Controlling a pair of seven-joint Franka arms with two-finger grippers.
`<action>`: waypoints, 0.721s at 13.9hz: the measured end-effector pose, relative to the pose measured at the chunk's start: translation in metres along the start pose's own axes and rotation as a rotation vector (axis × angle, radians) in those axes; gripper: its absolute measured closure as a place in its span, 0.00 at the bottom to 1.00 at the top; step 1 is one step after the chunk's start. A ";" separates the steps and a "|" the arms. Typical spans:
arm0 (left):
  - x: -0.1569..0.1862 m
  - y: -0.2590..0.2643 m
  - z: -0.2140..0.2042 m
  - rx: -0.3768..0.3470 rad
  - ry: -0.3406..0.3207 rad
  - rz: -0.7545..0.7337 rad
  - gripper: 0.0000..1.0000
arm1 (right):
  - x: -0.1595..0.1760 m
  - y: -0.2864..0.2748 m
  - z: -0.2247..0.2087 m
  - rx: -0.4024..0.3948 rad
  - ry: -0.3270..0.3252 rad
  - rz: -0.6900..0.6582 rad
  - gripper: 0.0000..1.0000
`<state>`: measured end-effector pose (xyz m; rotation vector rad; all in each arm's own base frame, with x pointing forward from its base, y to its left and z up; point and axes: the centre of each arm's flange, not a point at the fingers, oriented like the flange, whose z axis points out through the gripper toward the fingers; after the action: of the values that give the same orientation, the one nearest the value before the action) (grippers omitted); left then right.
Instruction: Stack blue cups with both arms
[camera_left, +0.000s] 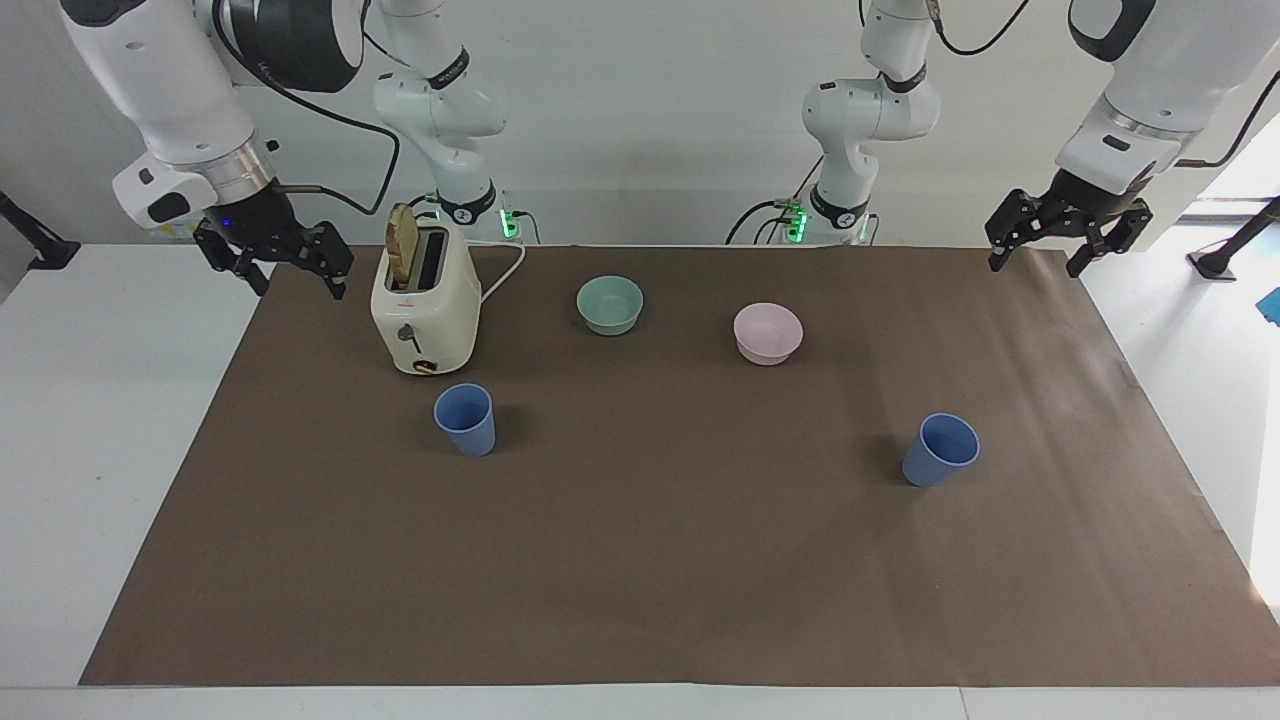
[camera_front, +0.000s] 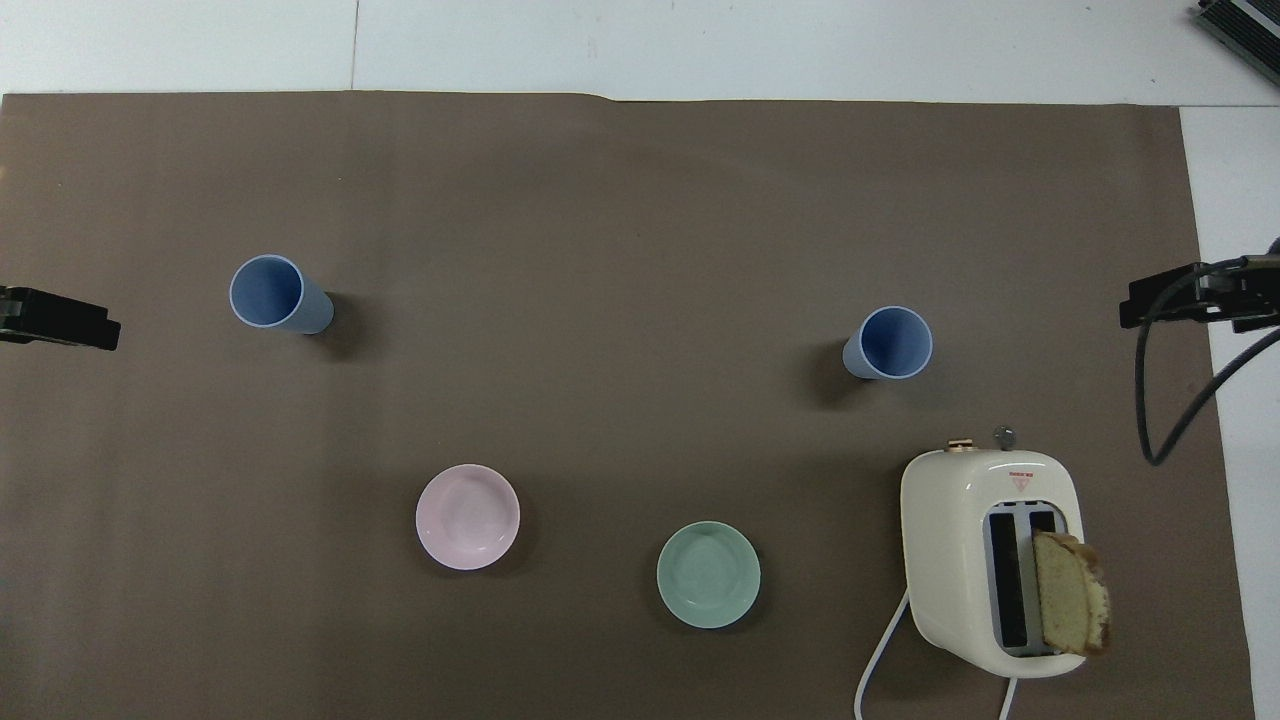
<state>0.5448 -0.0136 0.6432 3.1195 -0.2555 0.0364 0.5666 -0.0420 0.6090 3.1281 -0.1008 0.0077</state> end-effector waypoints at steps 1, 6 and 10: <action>0.000 0.000 0.000 0.000 0.000 0.000 0.00 | 0.000 0.000 0.000 0.000 0.000 0.000 0.00; 0.000 0.000 0.000 0.000 0.000 0.000 0.00 | 0.000 0.000 0.001 0.000 0.000 0.001 0.00; 0.000 0.000 0.000 0.000 0.000 -0.001 0.00 | -0.003 0.000 0.002 -0.001 0.003 0.000 0.00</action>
<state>0.5448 -0.0131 0.6432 3.1196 -0.2542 0.0364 0.5638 -0.0420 0.6070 3.1273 -0.1015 0.0130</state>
